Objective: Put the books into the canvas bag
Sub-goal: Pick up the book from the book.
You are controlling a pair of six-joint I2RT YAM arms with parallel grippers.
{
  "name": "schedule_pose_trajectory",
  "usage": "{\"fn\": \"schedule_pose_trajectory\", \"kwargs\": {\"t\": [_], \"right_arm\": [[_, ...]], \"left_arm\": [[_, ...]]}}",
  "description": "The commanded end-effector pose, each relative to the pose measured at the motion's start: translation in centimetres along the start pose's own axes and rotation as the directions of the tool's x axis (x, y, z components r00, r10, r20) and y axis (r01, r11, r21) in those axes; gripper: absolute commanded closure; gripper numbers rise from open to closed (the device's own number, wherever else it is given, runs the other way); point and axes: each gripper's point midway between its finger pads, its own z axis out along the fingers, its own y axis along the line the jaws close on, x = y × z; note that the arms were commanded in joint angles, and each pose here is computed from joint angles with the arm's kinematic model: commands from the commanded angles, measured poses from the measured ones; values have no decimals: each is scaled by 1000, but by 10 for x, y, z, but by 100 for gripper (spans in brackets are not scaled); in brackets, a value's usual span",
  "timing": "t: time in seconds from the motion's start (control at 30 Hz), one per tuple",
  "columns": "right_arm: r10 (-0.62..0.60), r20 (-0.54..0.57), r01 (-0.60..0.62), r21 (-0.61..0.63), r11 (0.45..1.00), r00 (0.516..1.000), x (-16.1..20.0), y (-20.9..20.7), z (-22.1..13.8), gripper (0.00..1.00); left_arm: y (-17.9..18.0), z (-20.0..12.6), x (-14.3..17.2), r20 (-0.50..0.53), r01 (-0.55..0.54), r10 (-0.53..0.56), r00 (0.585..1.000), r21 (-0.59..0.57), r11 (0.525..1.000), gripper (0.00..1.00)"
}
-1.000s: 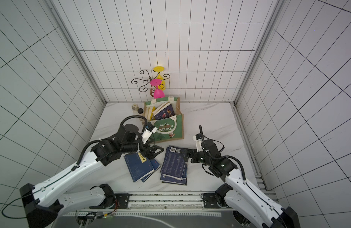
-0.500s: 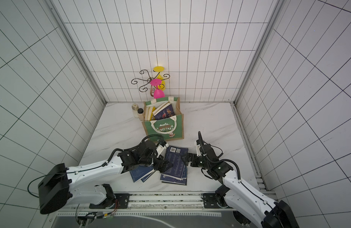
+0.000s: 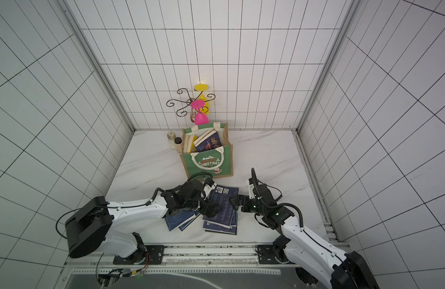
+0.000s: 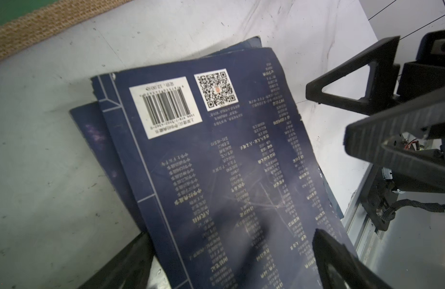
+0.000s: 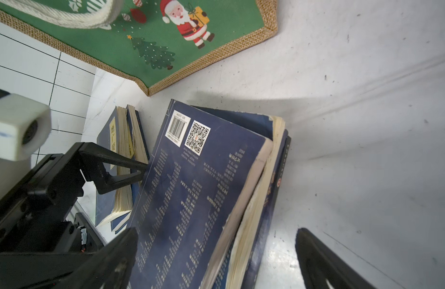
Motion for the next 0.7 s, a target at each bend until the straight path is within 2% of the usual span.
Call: {"fn": "schedule_pose_trajectory", "kwargs": {"t": [0.0, 0.23, 0.67], "right_arm": [[18, -16, -18, 17, 1000, 1000, 12, -13, 5, 1], [15, -37, -17, -51, 999, 999, 17, -5, 11, 1], [-40, 23, 44, -190, 981, 999, 8, 23, -5, 6]], "left_arm": [[-20, -1, -14, 47, -19, 16, 999, 73, 997, 3], [-50, -2, -15, 51, -69, 61, 997, 161, 985, 3], [-67, 10, -13, 41, -69, 61, 997, 232, 970, 3]]}}
